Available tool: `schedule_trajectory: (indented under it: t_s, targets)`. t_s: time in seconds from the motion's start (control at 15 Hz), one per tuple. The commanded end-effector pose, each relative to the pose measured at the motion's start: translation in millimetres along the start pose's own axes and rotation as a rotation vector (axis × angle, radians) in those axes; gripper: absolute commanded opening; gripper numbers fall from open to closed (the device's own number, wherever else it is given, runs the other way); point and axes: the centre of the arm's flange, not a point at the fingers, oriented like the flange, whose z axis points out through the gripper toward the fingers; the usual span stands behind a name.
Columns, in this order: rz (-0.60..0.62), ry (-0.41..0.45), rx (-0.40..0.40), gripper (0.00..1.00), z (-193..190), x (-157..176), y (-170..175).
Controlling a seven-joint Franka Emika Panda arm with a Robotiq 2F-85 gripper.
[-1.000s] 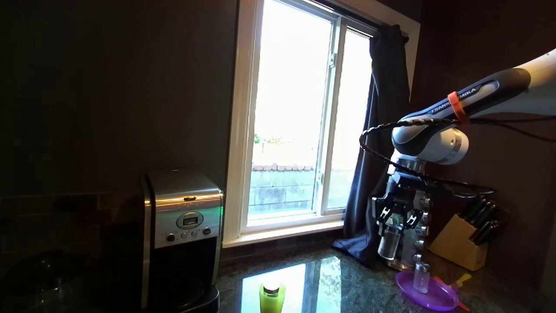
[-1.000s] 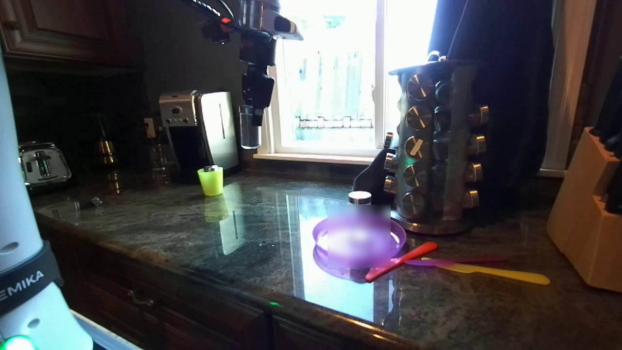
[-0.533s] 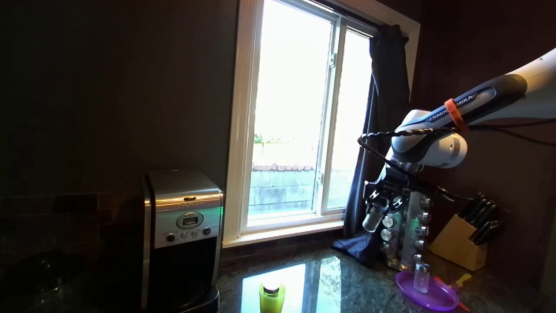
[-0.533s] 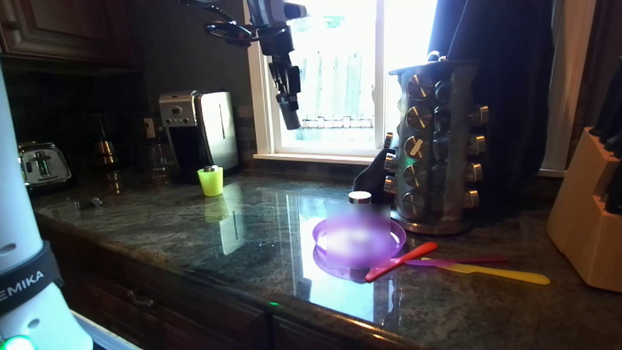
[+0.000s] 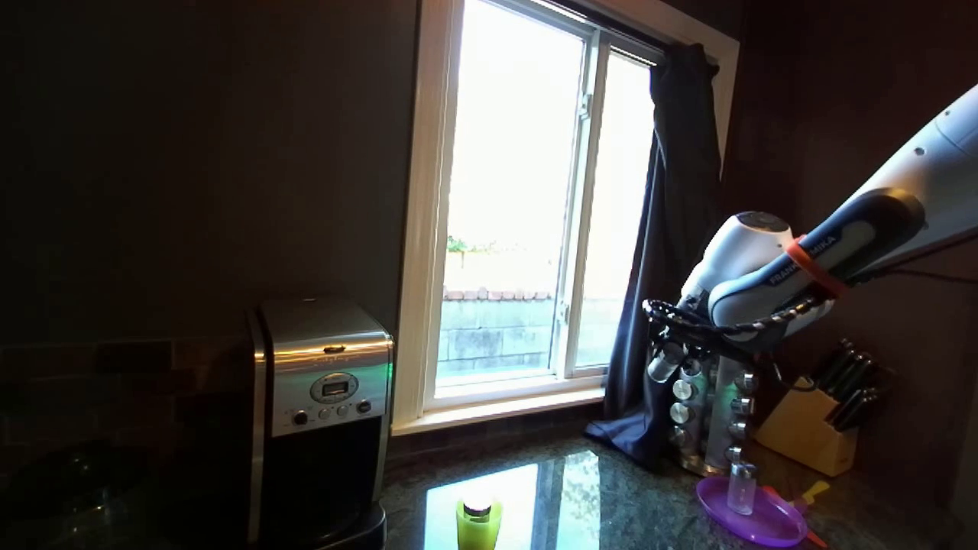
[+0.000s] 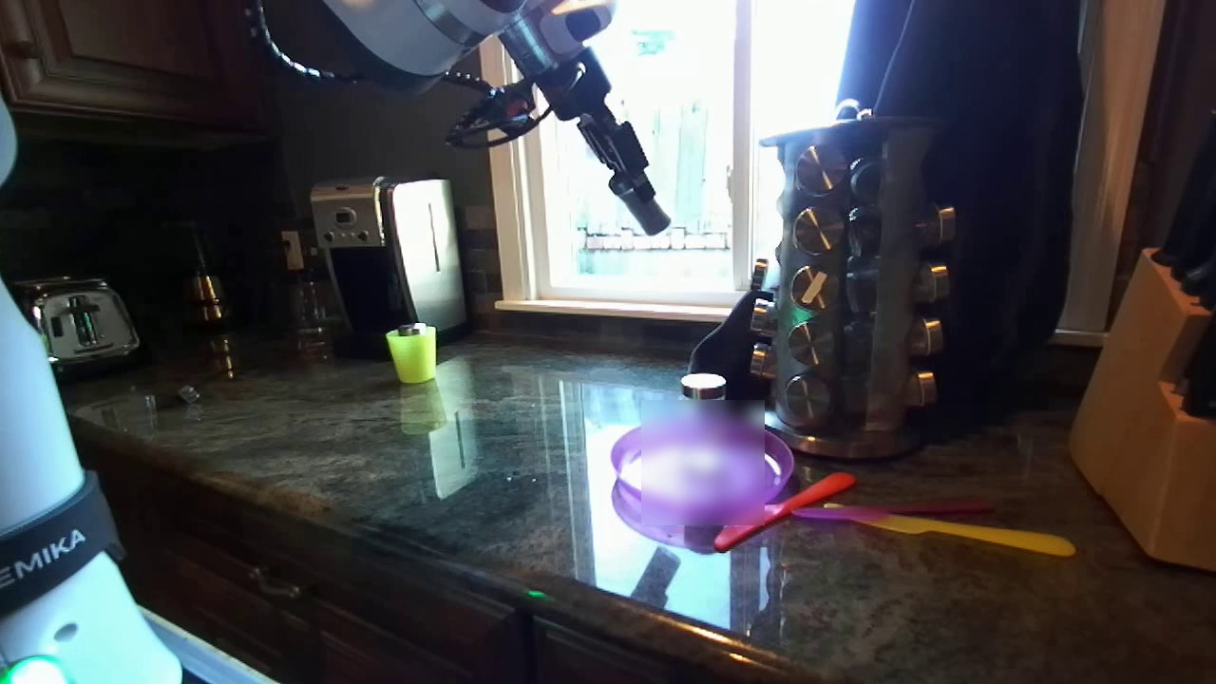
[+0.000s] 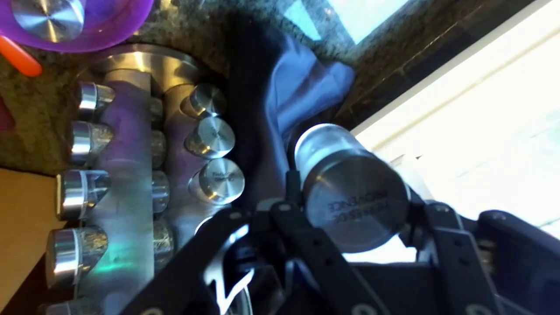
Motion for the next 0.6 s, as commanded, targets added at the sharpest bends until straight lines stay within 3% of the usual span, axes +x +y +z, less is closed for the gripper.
schedule_trajectory:
  t_s: [0.0,0.13,0.2,0.27,0.53]
  targets:
    - [0.074,0.159,-0.072,0.24,7.7,-31.0,4.3]
    - [0.099,0.219,-0.123,0.24,4.8,-39.2,8.8]
    - [0.094,0.227,-0.185,0.24,0.4,-44.8,8.8]
    - [0.073,0.151,-0.110,0.49,-4.9,-12.4,18.1]
    - [0.077,0.201,-0.168,0.49,-10.0,-30.0,18.1]
